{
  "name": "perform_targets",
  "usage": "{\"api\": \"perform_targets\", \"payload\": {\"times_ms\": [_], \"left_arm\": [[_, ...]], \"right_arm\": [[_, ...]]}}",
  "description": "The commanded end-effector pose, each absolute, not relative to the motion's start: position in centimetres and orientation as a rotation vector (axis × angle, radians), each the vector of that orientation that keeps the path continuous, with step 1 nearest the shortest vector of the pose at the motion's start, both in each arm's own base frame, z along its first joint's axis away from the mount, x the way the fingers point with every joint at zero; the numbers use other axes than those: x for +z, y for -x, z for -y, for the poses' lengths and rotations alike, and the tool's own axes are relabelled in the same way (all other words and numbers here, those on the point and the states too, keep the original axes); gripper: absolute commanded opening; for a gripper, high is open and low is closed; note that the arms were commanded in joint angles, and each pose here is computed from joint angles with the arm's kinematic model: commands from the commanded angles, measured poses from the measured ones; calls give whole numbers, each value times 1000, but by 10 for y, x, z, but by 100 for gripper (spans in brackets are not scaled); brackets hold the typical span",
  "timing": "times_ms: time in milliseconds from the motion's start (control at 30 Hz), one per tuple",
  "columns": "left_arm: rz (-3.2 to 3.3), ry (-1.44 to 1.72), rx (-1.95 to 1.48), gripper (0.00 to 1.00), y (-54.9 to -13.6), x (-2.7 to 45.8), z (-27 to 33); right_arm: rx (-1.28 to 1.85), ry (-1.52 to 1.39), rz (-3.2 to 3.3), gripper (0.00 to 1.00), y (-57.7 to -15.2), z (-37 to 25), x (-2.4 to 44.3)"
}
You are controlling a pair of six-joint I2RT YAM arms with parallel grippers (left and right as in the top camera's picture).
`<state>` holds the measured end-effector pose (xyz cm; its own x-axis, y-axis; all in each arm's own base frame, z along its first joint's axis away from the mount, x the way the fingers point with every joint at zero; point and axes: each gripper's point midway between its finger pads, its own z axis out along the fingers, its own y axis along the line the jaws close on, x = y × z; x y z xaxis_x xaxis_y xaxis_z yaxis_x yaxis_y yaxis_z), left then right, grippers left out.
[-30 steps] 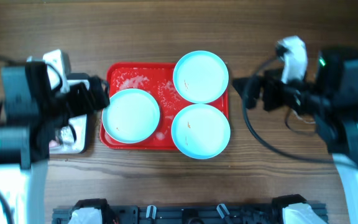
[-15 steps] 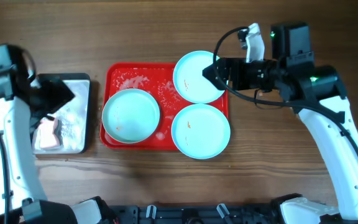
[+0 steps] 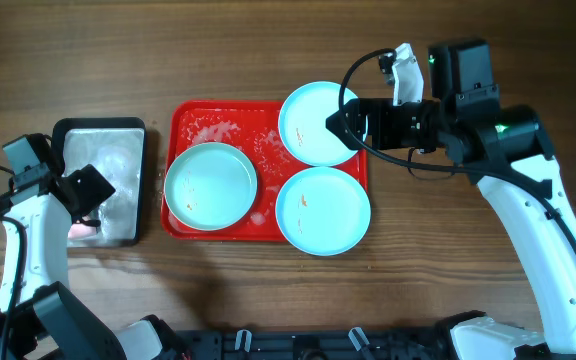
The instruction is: Clean dirty plates on tray and stack at the side
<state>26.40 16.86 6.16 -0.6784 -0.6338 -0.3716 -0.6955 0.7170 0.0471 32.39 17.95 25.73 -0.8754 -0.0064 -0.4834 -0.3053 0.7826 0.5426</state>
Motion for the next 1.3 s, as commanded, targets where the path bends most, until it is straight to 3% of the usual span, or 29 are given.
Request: {"api": "perform_targets", "payload": {"times_ms": [0, 233, 333, 467, 633, 767, 900, 1000, 1100, 1267], "left_arm": [[-2671, 976, 301, 98, -253, 42, -169], [-2691, 976, 298, 94, -264, 15, -175], [-2703, 981, 296, 79, -266, 5, -176], [-2656, 975, 296, 45, -277, 5, -181], [-2551, 890, 59, 28, -316, 13, -166], [-2470, 842, -56, 26, -339, 24, -159], [-2471, 969, -206, 24, -335, 16, -141], [-2512, 986, -329, 36, -329, 10, -123], [-2570, 1025, -288, 61, -316, 2, -122], [-2548, 1006, -314, 56, -325, 15, -122]], "right_arm": [[861, 244, -2513, 100, -322, -179, 261], [850, 236, -2522, 100, -322, -178, 259], [818, 222, -2536, 100, -322, -174, 256], [799, 215, -2541, 100, -323, -172, 255], [801, 211, -2541, 100, -323, -172, 255], [801, 212, -2541, 100, -323, -172, 255], [802, 211, -2537, 100, -324, -172, 256], [807, 197, -2538, 100, -324, -172, 256], [809, 191, -2539, 100, -324, -172, 256], [811, 221, -2532, 100, -323, -173, 256]]}}
